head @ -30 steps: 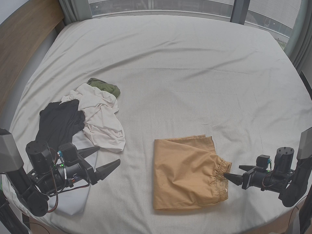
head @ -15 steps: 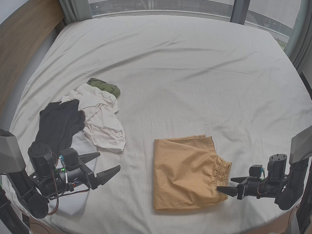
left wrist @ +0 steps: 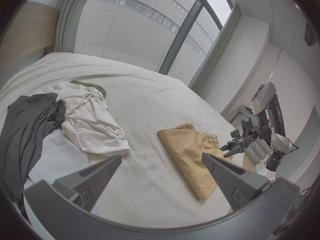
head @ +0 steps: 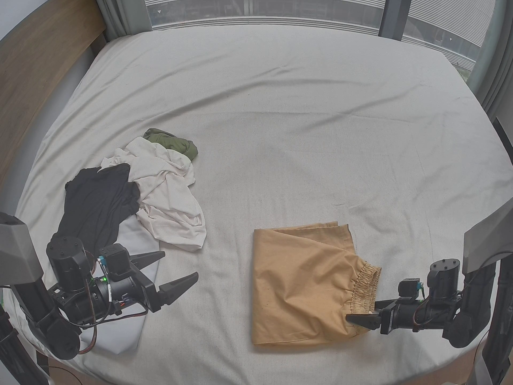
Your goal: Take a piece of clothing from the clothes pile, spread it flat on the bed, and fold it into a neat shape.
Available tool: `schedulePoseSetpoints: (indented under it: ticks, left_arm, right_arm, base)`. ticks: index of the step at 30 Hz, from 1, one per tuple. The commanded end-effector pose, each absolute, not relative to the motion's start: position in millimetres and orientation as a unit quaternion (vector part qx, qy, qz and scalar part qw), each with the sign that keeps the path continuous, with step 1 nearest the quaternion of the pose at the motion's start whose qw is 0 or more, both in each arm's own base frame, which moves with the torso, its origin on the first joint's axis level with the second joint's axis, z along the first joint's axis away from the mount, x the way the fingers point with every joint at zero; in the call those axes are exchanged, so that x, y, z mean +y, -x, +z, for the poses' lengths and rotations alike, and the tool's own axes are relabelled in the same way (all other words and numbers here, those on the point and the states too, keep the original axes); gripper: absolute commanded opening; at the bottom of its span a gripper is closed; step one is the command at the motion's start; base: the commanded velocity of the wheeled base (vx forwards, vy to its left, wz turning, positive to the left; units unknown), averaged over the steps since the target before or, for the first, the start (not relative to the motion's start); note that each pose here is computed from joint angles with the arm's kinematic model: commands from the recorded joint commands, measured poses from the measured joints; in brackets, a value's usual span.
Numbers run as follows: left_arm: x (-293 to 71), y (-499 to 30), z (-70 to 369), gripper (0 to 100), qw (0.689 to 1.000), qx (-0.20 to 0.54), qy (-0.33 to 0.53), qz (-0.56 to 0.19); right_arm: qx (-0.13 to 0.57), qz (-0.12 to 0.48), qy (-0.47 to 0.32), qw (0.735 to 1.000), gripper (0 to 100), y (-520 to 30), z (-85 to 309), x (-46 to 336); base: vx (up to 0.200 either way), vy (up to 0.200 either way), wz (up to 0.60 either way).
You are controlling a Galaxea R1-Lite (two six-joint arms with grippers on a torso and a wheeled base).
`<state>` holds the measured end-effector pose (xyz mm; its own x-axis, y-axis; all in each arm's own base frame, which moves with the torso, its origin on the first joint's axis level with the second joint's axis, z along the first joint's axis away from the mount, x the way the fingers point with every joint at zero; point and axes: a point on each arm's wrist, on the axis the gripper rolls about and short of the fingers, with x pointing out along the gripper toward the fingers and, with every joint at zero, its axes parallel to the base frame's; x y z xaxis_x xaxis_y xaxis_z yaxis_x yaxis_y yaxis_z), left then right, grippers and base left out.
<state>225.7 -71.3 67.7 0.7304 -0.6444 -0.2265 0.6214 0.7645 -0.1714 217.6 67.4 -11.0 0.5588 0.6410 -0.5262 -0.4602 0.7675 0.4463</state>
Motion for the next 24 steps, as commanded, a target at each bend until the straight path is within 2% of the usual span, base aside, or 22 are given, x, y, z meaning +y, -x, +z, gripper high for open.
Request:
schedulePoseSetpoints:
  ticks: [1,10,14,24]
  left_arm:
    - [-71.4,-225.9,67.6,100,0.929,0.137,0.042,-0.341]
    - [-71.4,-225.8,68.0,100,0.929,0.136,0.042,-0.341]
    - [-71.7,-225.7,68.0,100,0.929,0.136,0.042,-0.341]
    - [-71.6,-225.2,68.5,100,0.929,0.136,0.042,-0.341]
  right_arm:
    - [0.348,0.321,-0.149,0.868,100,-224.1,-12.4,74.9]
    - [0.352,0.337,-0.192,0.852,100,-232.9,-12.6,84.5]
    - [0.365,0.349,-0.215,0.836,100,-232.4,-13.6,87.5]
    - [0.383,0.355,-0.22,0.824,100,-230.3,-21.1,91.2]
  base:
    - [0.0,0.0,0.0]
    - [0.0,0.0,0.0]
    - [0.0,0.0,0.0]
    - [0.0,0.0,0.0]
